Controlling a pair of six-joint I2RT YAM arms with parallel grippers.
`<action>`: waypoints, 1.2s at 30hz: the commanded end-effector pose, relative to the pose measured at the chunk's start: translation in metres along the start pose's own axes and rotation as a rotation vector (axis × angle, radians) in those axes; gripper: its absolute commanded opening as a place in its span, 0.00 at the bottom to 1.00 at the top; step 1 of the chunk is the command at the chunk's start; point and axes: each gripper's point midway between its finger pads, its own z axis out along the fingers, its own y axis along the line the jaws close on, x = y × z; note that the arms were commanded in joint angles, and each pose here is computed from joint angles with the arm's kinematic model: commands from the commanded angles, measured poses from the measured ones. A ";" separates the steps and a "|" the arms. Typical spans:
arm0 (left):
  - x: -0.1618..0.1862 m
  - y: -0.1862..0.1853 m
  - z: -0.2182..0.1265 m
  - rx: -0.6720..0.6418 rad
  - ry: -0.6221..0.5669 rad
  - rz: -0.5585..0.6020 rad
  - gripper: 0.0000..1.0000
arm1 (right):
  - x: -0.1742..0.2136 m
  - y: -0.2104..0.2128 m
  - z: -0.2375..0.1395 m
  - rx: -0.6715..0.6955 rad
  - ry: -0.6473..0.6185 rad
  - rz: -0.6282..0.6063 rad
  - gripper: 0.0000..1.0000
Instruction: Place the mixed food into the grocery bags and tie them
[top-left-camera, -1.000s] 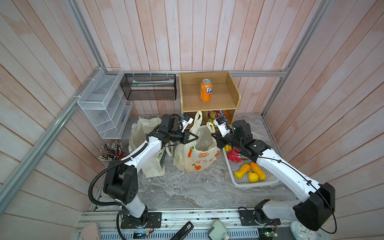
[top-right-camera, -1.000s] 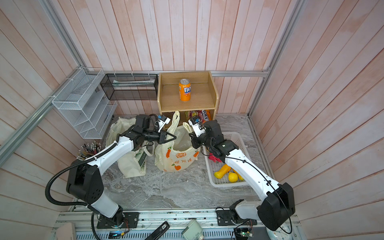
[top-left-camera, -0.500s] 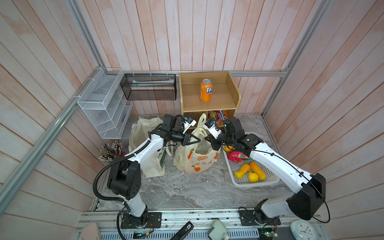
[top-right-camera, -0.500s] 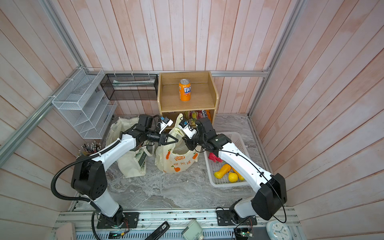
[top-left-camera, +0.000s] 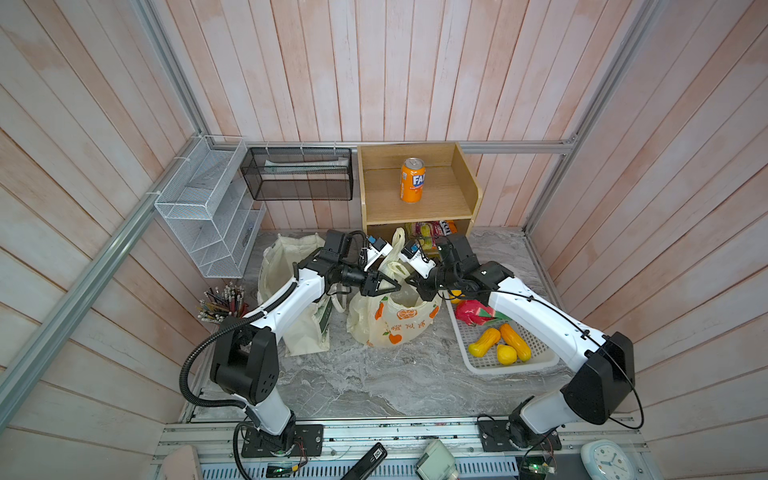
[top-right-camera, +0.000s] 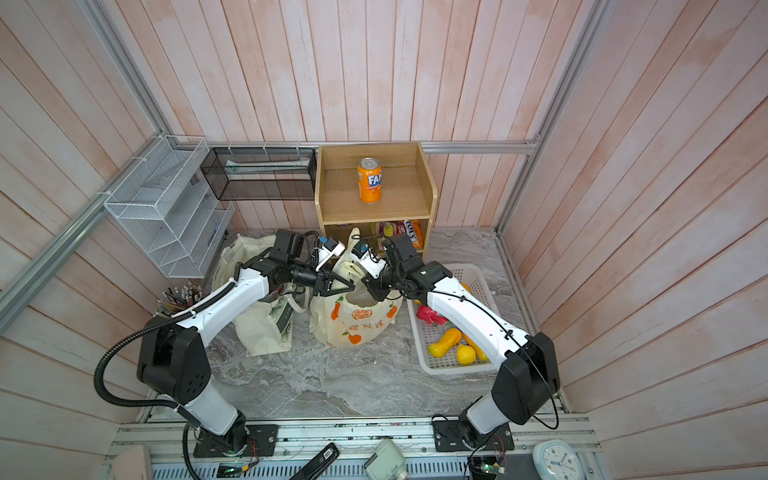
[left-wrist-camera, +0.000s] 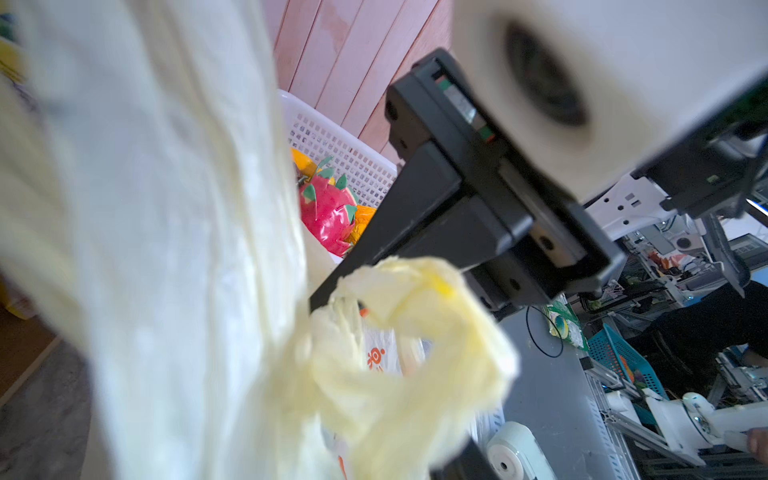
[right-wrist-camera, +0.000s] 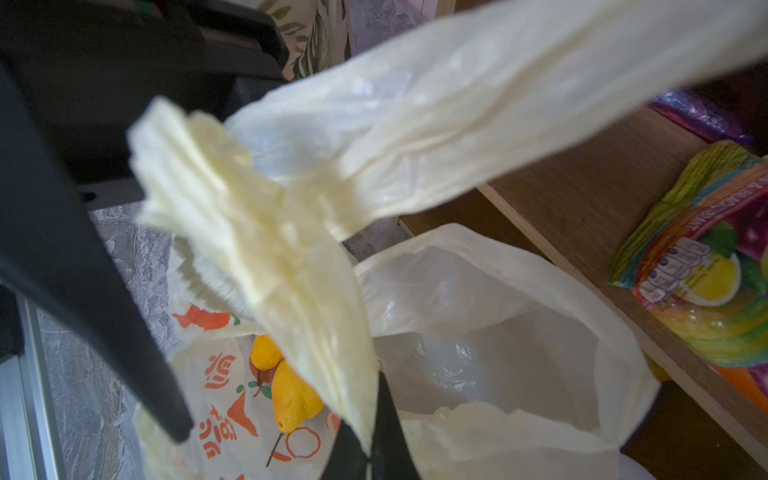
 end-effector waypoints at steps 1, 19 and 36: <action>-0.011 -0.013 -0.013 0.016 -0.030 0.060 0.42 | -0.010 0.008 -0.003 -0.026 -0.008 -0.021 0.00; -0.021 -0.015 -0.017 0.048 -0.070 0.062 0.44 | -0.021 0.026 0.010 -0.058 0.010 -0.074 0.00; -0.027 -0.006 -0.031 -0.075 -0.130 0.094 0.54 | -0.010 0.026 -0.001 -0.016 0.011 -0.095 0.00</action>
